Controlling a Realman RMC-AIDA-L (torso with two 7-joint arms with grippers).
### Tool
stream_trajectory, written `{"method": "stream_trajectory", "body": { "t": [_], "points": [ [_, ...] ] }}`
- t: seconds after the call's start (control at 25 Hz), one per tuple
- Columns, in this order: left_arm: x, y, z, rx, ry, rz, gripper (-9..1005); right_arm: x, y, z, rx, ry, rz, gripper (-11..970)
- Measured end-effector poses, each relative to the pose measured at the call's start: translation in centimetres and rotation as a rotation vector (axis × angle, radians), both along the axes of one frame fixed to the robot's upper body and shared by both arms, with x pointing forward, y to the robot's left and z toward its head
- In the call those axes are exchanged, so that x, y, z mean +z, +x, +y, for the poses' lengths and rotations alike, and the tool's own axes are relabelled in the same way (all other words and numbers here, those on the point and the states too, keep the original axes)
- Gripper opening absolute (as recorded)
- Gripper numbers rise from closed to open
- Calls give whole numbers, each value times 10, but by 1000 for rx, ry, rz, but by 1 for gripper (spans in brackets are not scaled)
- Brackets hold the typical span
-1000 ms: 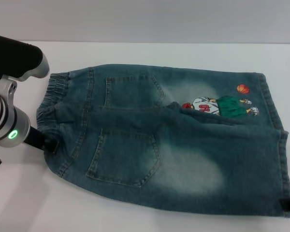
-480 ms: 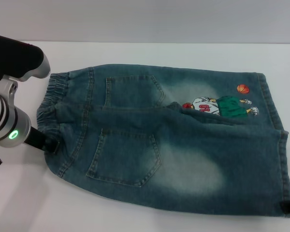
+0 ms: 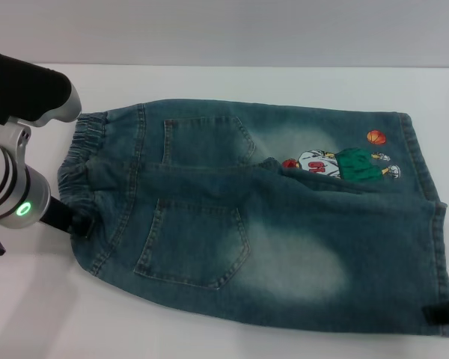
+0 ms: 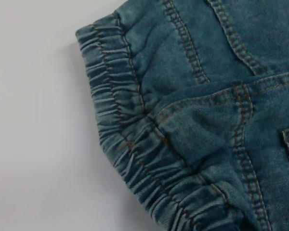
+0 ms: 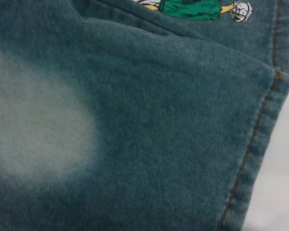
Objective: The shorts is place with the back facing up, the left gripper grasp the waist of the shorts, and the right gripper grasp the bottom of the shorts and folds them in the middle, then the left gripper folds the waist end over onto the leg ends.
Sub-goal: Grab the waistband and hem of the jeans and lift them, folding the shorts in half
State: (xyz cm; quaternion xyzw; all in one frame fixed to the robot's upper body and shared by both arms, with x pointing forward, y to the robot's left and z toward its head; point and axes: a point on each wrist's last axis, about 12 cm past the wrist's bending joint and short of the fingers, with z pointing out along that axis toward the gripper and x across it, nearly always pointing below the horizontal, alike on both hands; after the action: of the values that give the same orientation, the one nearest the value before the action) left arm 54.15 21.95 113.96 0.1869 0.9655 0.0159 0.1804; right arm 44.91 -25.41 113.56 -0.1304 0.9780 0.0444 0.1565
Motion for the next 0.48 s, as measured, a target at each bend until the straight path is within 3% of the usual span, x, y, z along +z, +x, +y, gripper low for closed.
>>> {"method": "stream_trajectory", "body": {
  "t": [0.48],
  "points": [
    [1,1,-1,-7,1,-5,225,1,1,2,2,17,-7,727]
  ]
}}
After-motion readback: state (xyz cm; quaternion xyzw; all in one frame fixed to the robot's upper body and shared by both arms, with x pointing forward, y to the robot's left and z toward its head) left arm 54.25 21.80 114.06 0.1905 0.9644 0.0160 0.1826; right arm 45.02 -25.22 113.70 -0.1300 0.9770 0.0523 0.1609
